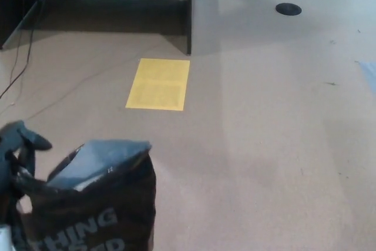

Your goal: A person is holding a plastic bag and the robot extends its left hand to grab the bag by hooking its thumb into the holes at the top and brings its hand down by its side. Then it extends its arm again to hand the plastic bag back to the person.

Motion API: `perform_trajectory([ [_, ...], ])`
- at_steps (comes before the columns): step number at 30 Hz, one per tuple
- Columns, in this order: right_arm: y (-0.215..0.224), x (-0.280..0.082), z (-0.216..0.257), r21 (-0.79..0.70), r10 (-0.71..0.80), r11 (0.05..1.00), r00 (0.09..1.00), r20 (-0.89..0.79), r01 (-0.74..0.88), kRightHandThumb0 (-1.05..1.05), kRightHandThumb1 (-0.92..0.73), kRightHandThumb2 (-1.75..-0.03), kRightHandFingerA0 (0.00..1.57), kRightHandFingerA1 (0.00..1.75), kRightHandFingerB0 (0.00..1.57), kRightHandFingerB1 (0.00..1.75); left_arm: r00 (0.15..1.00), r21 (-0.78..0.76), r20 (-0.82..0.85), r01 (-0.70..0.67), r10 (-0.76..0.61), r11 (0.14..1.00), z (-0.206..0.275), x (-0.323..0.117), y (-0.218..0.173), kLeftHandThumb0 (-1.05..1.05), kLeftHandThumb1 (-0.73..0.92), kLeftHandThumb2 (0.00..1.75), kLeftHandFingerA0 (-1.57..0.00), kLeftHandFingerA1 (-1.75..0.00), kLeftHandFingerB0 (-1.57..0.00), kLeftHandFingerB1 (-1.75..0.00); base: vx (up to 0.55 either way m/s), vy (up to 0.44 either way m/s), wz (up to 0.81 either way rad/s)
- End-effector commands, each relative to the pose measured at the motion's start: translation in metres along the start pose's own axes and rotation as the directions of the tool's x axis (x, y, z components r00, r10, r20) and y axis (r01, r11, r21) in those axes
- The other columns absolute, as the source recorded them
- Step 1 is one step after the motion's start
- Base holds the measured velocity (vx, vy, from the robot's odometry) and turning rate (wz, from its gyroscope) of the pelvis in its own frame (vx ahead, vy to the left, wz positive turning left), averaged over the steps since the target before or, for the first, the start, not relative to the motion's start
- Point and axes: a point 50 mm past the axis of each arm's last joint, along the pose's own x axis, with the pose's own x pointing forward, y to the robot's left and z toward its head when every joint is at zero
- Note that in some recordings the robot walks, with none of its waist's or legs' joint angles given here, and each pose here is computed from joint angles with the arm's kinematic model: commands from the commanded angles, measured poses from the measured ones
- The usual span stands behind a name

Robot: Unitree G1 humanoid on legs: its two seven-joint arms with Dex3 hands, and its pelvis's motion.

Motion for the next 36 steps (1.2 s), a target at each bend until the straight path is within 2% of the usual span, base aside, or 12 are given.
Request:
perform_trajectory([
  [1, -0.001, 0.000, 0.006, 0.011, 0.004, 1.000, 1.000, 0.019, -0.004, -0.42, -0.84, -0.65, 0.48, 0.45, 0.31, 0.35, 1.000, 0.028, -0.027, -0.014, 0.014, 1.000, -0.010, -0.008, -0.002, -0.07, 0.64, 0.86, -0.89, -1.66, -0.81, -1.32, 0.00, 0.000, 0.00],
  [2, -0.002, 0.000, 0.006, 0.009, 0.003, 1.000, 1.000, 0.020, -0.003, -0.42, -0.84, -0.65, 0.48, 0.45, 0.31, 0.35, 0.999, 0.039, -0.044, -0.002, 0.004, 0.999, -0.013, -0.010, -0.002, -0.07, 0.64, 0.86, -0.89, -1.66, -0.81, -1.32, 0.00, 0.000, 0.00],
  [3, -0.001, -0.001, 0.007, 0.009, 0.002, 1.000, 1.000, 0.021, -0.002, -0.43, -0.83, -0.64, 0.52, 0.47, 0.31, 0.36, 0.998, 0.052, -0.063, 0.001, 0.002, 0.999, -0.016, -0.013, -0.003, -0.11, 0.55, 1.00, -1.19, -1.34, -0.91, -1.12, 0.00, 0.000, 0.00],
  [4, 0.000, -0.001, 0.008, 0.021, 0.007, 1.000, 1.000, 0.024, -0.007, -0.42, -0.84, -0.65, 0.49, 0.47, 0.29, 0.35, 0.996, 0.070, -0.089, 0.013, -0.007, 0.997, -0.021, -0.016, -0.003, -0.07, 0.68, 0.78, -0.89, -1.72, -0.79, -1.41, 0.00, 0.000, 0.00],
  [11, 0.006, -0.001, 0.017, 0.475, 0.101, 0.871, 0.991, 0.084, -0.129, -0.57, -0.92, -0.66, 0.31, 0.40, 0.21, 0.33, 0.982, 0.147, -0.178, 0.082, -0.055, 0.986, -0.038, -0.028, -0.001, -0.11, 0.70, 0.79, -0.83, -1.70, -0.75, -1.45, 0.00, 0.000, 0.00],
  [12, 0.006, -0.001, 0.019, 0.484, 0.089, 0.867, 0.993, 0.084, -0.118, -0.32, -0.65, -1.16, 0.00, 0.49, 0.00, 0.48, 0.981, 0.162, -0.183, 0.098, -0.068, 0.982, -0.040, -0.028, -0.001, -0.10, 0.69, 0.79, -0.84, -1.70, -0.75, -1.44, 0.00, 0.000, 0.00],
  [13, 0.005, -0.001, 0.019, 0.502, 0.065, 0.860, 0.995, 0.078, -0.096, -0.66, -0.83, -1.09, 0.00, 0.23, 0.00, 0.21, 0.980, 0.162, -0.188, 0.100, -0.068, 0.982, -0.040, -0.029, -0.001, -0.09, 0.68, 0.79, -0.84, -1.68, -0.79, -1.40, 0.00, 0.000, 0.00],
  [17, 0.003, -0.001, 0.021, 0.545, 0.016, 0.837, 0.998, 0.056, -0.044, -0.80, -0.92, -1.09, 0.00, 0.09, 0.00, 0.01, 0.975, 0.146, -0.212, 0.093, -0.061, 0.985, -0.041, -0.030, -0.001, -0.10, 0.69, 0.79, -0.86, -1.69, -0.81, -1.38, 0.00, 0.000, 0.00],
  [20, 0.004, -0.002, 0.024, 0.574, -0.014, 0.818, 0.999, 0.039, -0.011, -0.63, -0.92, -0.89, 0.00, 0.00, 0.00, 0.00, 0.974, 0.153, -0.217, 0.097, -0.063, 0.984, -0.042, -0.028, -0.001, -0.09, 0.70, 0.77, -0.85, -1.70, -0.79, -1.39, 0.00, 0.000, 0.00],
  [23, 0.006, -0.002, 0.029, 0.572, -0.054, 0.819, 0.999, 0.006, 0.041, -0.78, -0.92, -1.04, 0.00, 0.10, 0.00, 0.02, 0.975, 0.159, -0.214, 0.085, -0.050, 0.984, -0.041, -0.024, -0.001, -0.11, 0.72, 0.72, -0.84, -1.71, -0.77, -1.40, 0.00, 0.000, 0.00],
  [30, 0.013, -0.004, 0.041, 0.564, -0.077, 0.823, 0.997, 0.002, 0.062, -0.58, -0.92, -0.78, 0.00, 0.00, 0.00, 0.04, 0.980, 0.152, -0.198, 0.059, -0.028, 0.987, -0.038, -0.009, -0.003, -0.08, 0.73, 0.71, -0.83, -1.67, -0.77, -1.37, 0.00, 0.000, 0.00],
  [36, 0.018, -0.005, 0.049, 0.599, -0.057, 0.800, 0.998, 0.024, 0.032, -0.62, -0.92, -0.86, 0.00, 0.00, 0.00, 0.00, 0.984, 0.140, -0.175, 0.040, -0.015, 0.989, -0.034, 0.003, -0.002, -0.09, 0.75, 0.66, -0.79, -1.66, -0.72, -1.38, 0.00, 0.000, 0.00],
])
